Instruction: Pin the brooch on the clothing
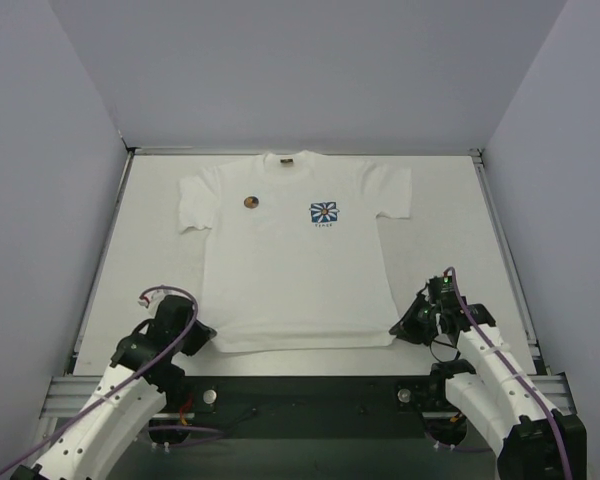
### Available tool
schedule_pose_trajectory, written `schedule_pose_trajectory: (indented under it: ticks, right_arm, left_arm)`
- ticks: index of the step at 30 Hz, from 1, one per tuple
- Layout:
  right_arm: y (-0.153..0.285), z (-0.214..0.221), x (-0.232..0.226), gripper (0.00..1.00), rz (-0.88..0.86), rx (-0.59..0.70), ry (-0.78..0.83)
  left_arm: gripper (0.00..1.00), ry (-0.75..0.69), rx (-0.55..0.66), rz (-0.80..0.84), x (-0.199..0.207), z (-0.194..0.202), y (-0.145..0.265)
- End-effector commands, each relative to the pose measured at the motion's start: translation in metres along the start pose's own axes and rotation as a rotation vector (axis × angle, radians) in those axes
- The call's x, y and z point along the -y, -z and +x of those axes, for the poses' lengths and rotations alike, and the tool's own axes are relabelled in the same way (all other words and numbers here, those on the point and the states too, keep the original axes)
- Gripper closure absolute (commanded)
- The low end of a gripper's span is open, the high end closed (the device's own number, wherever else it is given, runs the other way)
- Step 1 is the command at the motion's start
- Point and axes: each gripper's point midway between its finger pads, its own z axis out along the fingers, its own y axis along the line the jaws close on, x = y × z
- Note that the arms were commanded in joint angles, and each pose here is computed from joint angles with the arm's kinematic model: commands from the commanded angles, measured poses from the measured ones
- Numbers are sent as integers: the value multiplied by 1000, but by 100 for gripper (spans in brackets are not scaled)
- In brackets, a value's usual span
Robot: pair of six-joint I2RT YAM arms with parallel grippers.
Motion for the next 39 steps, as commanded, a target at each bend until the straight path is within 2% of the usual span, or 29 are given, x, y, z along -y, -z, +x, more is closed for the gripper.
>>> schedule_pose_trajectory:
  ticks: [1,8,12,13,15,16,19,21,22,25,26,29,30,32,33,38,39]
  right_arm:
    - [5,12,19,100,96,-35,-33]
    - [7,14,22,100,109,-46,-20]
    - [6,19,22,92,106,-75,-1]
    - [6,21,22,80,98,-87,0]
    - [6,27,20,70,84,-112,9]
    - [6,29,19,63,78,-120,15]
    - [6,34,18,52,67,-136,34]
    - [7,36,18,49,64,-144,41]
    - [8,38,18,47,59,-152,50]
    - [9,38,16,43,56,-156,59]
    - [10,37,16,43,57,-155,65]
    - [12,34,11,34,42,-148,70]
    - [12,33,8,28,32,-145,70]
    - [14,32,4,21,14,-137,74]
    - [14,31,2,14,8,-132,72]
    - [19,25,-6,4,-29,-92,86]
    - [20,23,-8,1,-31,-83,94]
  left_arm:
    - [100,72,21,-84,-13,-1,5]
    - [100,63,41,-100,-22,4,11]
    - [88,63,59,-95,-21,1,13]
    - [87,61,58,-101,-22,1,13]
    - [85,49,59,-112,-22,0,13]
    - [84,46,60,-118,-22,0,12]
    - [81,36,75,-122,-20,-4,13]
    - [79,31,87,-122,-19,-7,14]
    - [74,31,90,-124,-19,-7,14]
    - [73,28,96,-123,-17,-9,14]
    - [68,26,97,-126,-17,-9,15]
    - [62,16,96,-123,-14,-10,14]
    - [62,0,94,-122,-13,-10,13]
    - [60,-14,88,-122,-10,-10,14]
    - [57,-29,83,-132,-10,-9,13]
    - [41,-59,65,-151,-8,-8,12]
    - [41,-63,64,-158,-8,-8,11]
